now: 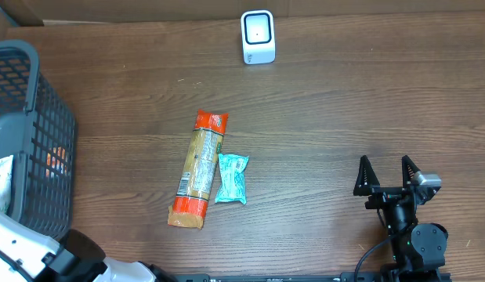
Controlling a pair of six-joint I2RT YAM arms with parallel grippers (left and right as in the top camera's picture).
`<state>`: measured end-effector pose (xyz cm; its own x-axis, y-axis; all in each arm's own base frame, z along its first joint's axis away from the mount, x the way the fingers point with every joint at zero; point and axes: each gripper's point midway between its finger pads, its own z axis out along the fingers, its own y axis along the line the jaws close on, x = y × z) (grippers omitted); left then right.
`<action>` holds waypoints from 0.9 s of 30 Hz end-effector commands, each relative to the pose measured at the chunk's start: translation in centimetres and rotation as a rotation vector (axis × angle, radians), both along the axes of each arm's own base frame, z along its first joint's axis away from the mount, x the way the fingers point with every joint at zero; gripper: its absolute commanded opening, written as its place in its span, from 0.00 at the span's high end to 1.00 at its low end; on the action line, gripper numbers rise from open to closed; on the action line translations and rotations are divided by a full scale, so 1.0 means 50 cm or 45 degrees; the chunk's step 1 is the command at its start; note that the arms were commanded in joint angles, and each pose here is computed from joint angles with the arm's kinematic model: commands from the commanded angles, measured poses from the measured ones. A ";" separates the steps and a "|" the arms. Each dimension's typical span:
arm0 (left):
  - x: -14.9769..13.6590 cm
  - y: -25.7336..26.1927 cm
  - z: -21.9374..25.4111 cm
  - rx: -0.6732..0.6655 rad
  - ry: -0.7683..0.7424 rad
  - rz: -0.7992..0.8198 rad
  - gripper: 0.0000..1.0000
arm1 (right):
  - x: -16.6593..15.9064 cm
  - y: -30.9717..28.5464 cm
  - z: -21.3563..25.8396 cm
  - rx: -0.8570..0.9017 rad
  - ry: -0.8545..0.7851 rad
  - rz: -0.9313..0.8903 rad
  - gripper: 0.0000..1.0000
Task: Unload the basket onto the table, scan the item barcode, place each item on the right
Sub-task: 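Reach the left gripper into the basket and grasp the small orange box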
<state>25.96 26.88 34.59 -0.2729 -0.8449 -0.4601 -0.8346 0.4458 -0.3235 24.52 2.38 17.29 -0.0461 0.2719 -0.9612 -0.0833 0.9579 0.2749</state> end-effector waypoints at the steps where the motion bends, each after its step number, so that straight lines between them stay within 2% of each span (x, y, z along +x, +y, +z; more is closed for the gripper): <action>1: -0.004 0.021 -0.065 -0.101 0.038 0.041 0.00 | 0.000 0.000 -0.005 -0.001 -0.002 -0.002 0.00; 10: 0.011 0.067 -0.230 -0.118 0.134 -0.048 0.00 | 0.000 0.000 -0.005 -0.001 -0.002 -0.002 0.00; 19: 0.033 0.088 -0.343 -0.024 0.157 -0.224 0.00 | 0.000 0.000 -0.005 -0.001 -0.002 -0.002 0.00; 27: 0.033 0.094 -0.452 -0.032 0.234 -0.312 0.00 | 0.000 0.000 -0.005 -0.001 -0.002 -0.002 0.00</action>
